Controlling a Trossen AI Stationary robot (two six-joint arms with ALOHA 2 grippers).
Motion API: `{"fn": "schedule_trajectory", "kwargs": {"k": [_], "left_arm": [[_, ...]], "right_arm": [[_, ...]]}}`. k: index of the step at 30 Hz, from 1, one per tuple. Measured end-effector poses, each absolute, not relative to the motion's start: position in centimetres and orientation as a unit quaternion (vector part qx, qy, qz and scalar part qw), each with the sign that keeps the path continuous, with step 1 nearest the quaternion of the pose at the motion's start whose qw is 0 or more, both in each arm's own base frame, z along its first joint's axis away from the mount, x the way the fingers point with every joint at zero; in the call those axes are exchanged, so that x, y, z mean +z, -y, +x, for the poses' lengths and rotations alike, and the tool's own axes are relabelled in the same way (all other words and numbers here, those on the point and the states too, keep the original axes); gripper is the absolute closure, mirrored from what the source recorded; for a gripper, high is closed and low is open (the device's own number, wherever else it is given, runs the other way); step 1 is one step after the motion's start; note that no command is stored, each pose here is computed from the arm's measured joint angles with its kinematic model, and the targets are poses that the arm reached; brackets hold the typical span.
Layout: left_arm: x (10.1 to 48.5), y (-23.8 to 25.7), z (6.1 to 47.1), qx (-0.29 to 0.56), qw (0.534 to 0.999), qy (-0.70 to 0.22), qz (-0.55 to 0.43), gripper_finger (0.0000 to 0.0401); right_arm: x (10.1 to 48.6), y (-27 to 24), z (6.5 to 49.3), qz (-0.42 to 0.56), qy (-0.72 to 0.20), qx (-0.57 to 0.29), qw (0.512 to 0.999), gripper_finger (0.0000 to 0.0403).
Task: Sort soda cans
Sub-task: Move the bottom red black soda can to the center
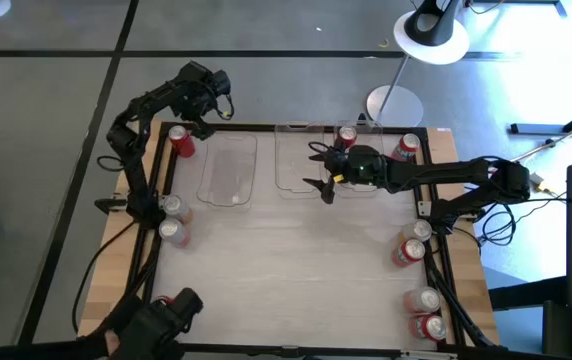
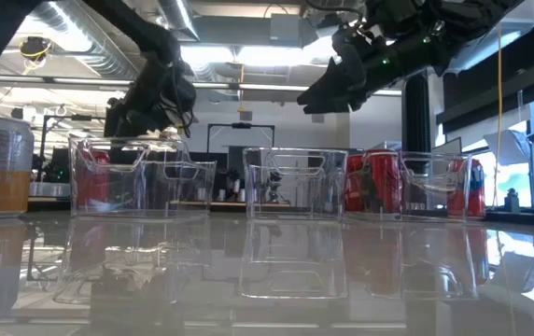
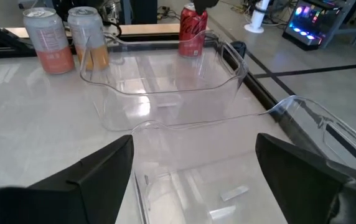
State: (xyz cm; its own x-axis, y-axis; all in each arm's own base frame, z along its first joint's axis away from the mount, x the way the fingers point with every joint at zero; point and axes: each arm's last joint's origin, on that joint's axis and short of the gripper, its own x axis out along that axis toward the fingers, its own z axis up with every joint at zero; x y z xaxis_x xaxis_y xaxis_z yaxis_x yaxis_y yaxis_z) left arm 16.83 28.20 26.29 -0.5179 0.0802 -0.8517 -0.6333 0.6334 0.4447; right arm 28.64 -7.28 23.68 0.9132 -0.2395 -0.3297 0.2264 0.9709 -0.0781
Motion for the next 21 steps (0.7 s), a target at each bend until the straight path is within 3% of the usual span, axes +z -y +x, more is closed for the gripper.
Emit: {"fn": "schedule_trajectory", "kwargs": {"k": [5,8,13,21], "left_arm": [[25.3,-28.8,16.7,0.378,0.448,-0.789,-0.182,0.0036],[26.2,-28.1,17.1,0.381,0.468,-0.773,-0.197,0.0036],[30.5,-24.1,18.2,0.376,0.561,-0.706,-0.216,0.0036],[38.7,-14.8,18.9,0.383,0.744,-0.529,-0.143,0.0036]], "right_arm": [[23.7,7.3,28.6,-0.019,-0.171,-0.119,0.978,0.0066],[23.7,7.3,28.6,-0.019,-0.171,-0.119,0.978,0.0066],[23.9,7.2,28.3,-0.017,-0.185,-0.118,0.975,0.0066],[27.7,7.1,27.7,-0.014,-0.238,-0.115,0.964,0.0066]]}}
